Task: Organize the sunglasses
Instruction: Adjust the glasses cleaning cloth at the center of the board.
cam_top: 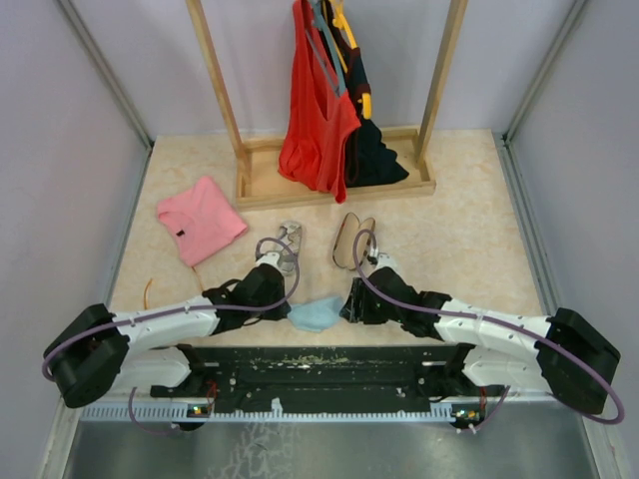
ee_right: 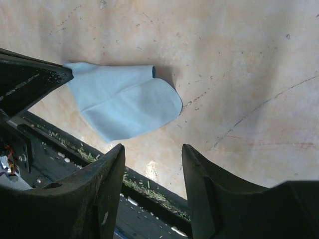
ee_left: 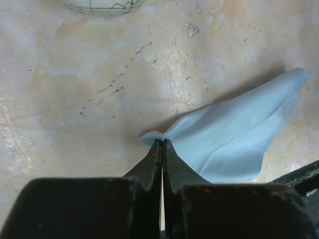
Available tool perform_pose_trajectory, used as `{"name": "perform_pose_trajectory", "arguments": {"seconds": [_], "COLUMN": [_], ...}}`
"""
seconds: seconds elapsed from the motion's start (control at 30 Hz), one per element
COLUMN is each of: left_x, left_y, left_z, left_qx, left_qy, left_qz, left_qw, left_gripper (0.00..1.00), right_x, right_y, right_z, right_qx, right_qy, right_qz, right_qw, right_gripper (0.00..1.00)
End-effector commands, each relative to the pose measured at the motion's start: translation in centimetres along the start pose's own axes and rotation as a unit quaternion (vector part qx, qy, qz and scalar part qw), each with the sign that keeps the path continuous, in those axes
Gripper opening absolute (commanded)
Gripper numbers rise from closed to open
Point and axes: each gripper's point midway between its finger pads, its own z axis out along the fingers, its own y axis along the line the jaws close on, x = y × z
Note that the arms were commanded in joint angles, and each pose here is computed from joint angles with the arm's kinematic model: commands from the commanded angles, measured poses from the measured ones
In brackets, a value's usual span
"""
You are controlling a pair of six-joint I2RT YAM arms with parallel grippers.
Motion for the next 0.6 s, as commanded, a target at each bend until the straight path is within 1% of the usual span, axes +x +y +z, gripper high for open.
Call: {"name": "perform_pose_trajectory", "arguments": {"seconds": [0.0,0.13,0.3,0.4,0.43,0.5,0.57], "left_x": [-1.5,-2.9,-4.9,-6.0,-6.4,-6.9,-7.4], "left_y": [0.5,-0.3,-1.2,-1.0,-0.9,-1.1,-1.5], "left_z": [0.5,1.3,2.9,3.6,3.7,3.7,3.3], "left_qx": [-0.028,-0.029,-0.037,-0.051,-0.053,-0.047,-0.040], "left_qy": [-0.023,-0.032,-0.038,-0.043,-0.043,-0.044,-0.048], "left_qz": [-0.008,0.006,0.025,0.025,0.024,0.020,0.019], "left_qw": [0.999,0.999,0.998,0.997,0.997,0.998,0.998], "left_gripper": [0.00,0.00,0.00,0.00,0.02,0.12,0.28], "right_x": [-1.5,-2.1,-2.3,-2.5,-2.5,-2.3,-2.2], "right_y": [1.1,0.2,-0.3,-0.6,-0.6,-0.6,-0.7], "right_z": [0.3,0.4,0.0,-0.4,-0.5,-0.6,-0.7], "right_qx": [-0.016,0.012,0.013,0.015,0.014,0.010,0.011], "right_qy": [-0.033,-0.040,-0.058,-0.066,-0.066,-0.064,-0.061], "right_qz": [-0.010,-0.025,-0.013,-0.008,-0.008,-0.008,-0.008], "right_qw": [0.999,0.999,0.998,0.998,0.998,0.998,0.998], "right_gripper": [0.50,0.50,0.50,0.50,0.50,0.50,0.50]}}
